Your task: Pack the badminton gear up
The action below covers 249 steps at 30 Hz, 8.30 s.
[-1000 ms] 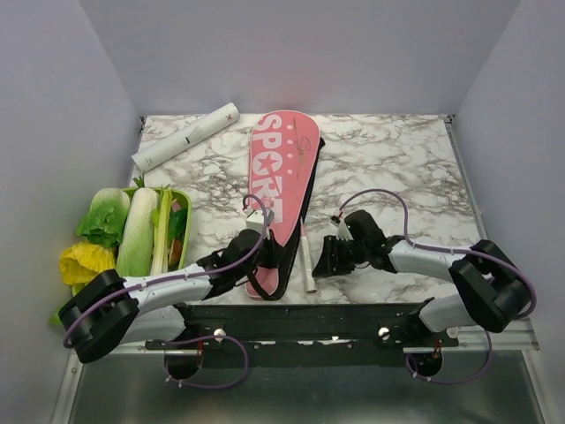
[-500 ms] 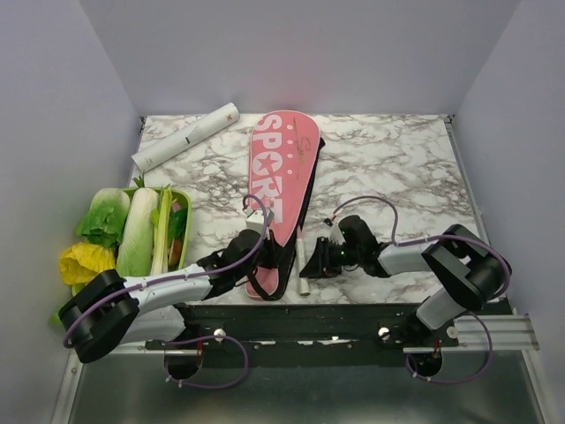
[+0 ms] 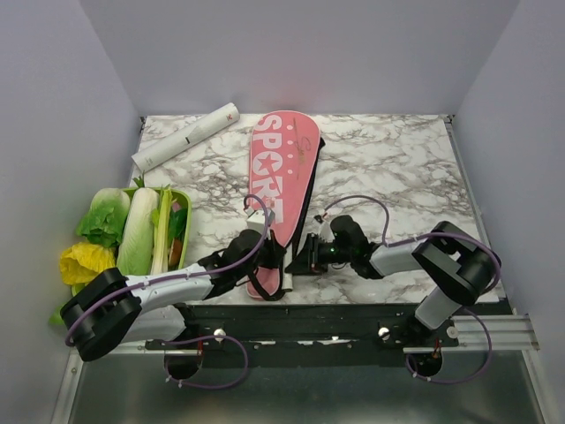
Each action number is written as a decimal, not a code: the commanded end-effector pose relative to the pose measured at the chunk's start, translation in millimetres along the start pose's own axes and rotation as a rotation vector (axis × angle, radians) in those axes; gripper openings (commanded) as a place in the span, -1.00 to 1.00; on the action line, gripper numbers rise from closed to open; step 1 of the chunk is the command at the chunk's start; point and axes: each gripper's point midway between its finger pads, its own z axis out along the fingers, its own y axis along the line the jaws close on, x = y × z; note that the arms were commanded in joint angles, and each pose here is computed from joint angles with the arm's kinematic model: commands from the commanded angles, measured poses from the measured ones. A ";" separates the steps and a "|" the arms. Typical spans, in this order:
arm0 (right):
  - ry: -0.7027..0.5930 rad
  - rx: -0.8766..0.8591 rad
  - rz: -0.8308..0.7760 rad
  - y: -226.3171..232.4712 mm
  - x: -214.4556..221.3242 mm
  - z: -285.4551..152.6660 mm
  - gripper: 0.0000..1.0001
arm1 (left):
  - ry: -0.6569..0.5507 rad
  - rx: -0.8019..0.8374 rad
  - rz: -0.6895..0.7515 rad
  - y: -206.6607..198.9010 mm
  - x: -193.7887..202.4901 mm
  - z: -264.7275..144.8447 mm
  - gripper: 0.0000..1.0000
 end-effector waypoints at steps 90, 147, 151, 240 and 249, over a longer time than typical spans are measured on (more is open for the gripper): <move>-0.582 0.659 0.260 -132.0 -319.3 -68.9 0.18 | 0.161 0.422 0.093 -49.4 66.6 -62.2 -1.00; -0.770 0.849 0.474 -165.0 -190.1 -196.2 -0.99 | 0.330 -0.346 0.315 28.4 91.3 30.3 -0.28; -0.758 0.849 0.500 -161.3 -175.1 -199.2 -0.99 | 0.317 -0.357 0.320 37.6 79.7 37.3 -0.28; -0.808 0.854 0.602 -176.3 -139.6 -262.9 -0.99 | 0.302 -0.023 0.131 7.6 38.5 99.3 -0.63; -0.785 0.778 0.520 -149.7 -135.9 -242.6 -0.99 | 0.309 -0.009 0.132 4.6 40.0 106.7 -0.64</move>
